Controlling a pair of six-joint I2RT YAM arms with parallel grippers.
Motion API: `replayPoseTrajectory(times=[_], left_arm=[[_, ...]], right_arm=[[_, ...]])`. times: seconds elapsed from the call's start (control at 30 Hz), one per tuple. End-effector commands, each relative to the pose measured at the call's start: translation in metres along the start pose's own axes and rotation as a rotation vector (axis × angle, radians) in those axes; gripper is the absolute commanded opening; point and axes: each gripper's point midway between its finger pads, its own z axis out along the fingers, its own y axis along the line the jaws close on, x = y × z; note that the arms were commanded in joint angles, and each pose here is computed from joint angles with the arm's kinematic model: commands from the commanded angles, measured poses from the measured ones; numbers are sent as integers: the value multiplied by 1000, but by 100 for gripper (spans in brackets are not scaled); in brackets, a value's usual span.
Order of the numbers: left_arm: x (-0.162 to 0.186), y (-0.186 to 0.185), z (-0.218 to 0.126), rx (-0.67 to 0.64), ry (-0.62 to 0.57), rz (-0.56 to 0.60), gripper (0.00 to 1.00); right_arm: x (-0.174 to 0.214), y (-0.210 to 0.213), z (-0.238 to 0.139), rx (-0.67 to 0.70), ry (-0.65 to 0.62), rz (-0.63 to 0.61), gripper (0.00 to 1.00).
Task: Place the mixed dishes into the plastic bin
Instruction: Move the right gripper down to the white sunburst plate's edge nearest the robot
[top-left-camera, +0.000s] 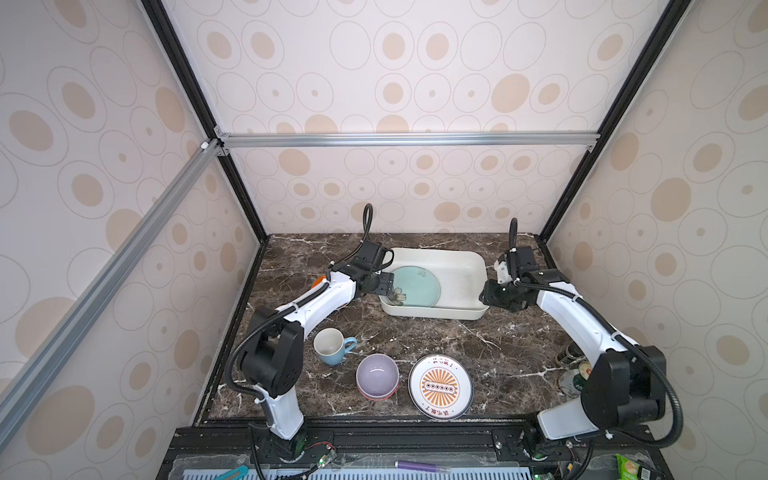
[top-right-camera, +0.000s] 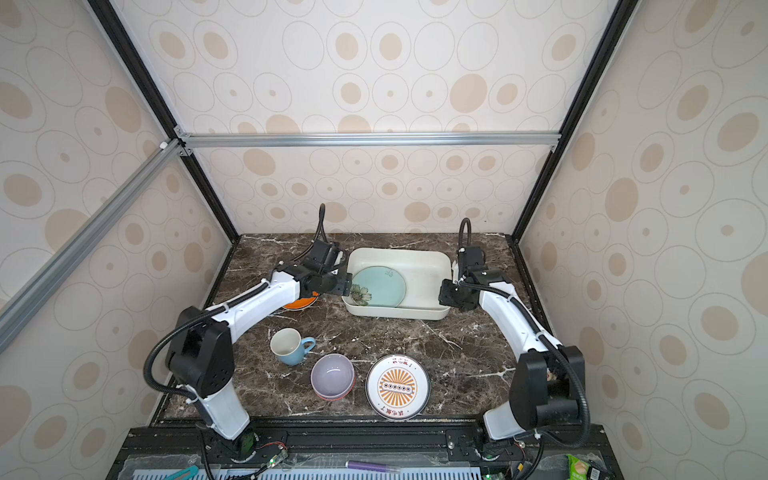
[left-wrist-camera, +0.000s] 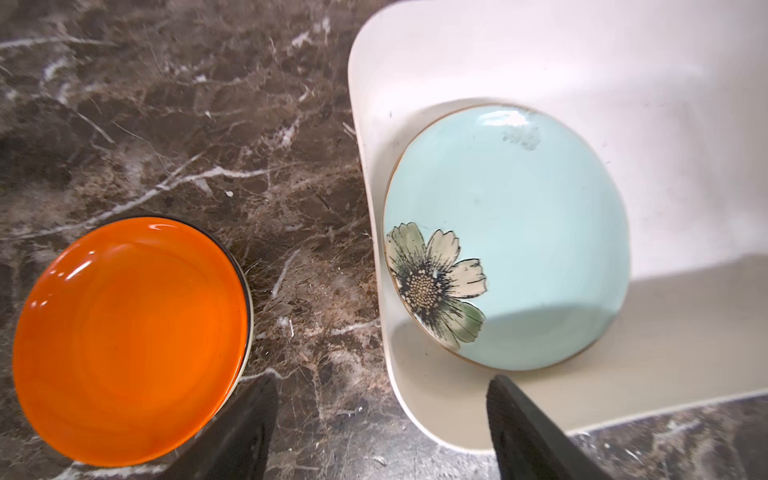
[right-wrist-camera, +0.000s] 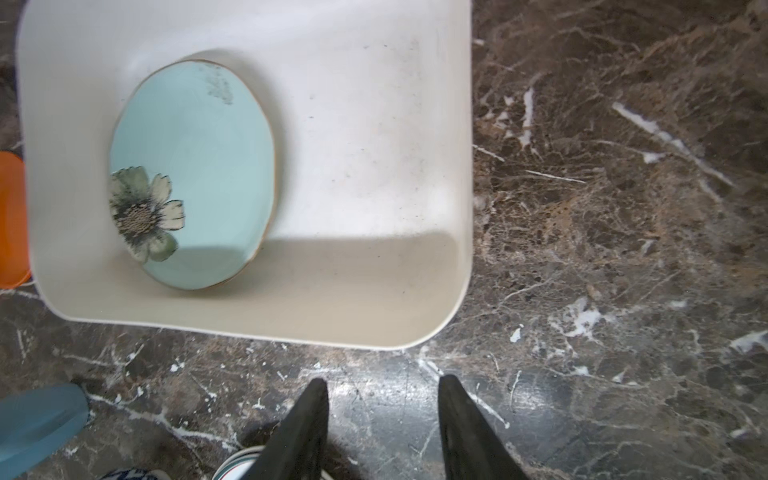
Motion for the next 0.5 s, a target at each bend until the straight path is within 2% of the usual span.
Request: replayPoseTrajectory(times=[0.0,0.17,0.33,0.47], left_arm=[[4,-12,-33,51,-40,-2,81],[35,-26,-74,119,-61,1,90],[59,-48,-105,202,-72,16,96],[64,-55,-114,220,-78,27,97]], right_arm=[[29,19,-11,-26,54,-42,47],[79,48,-16,-110,90,-85,51],[127,40,-14,-123,124,-58,52],[162,31,-21,-89,144,-72,52]])
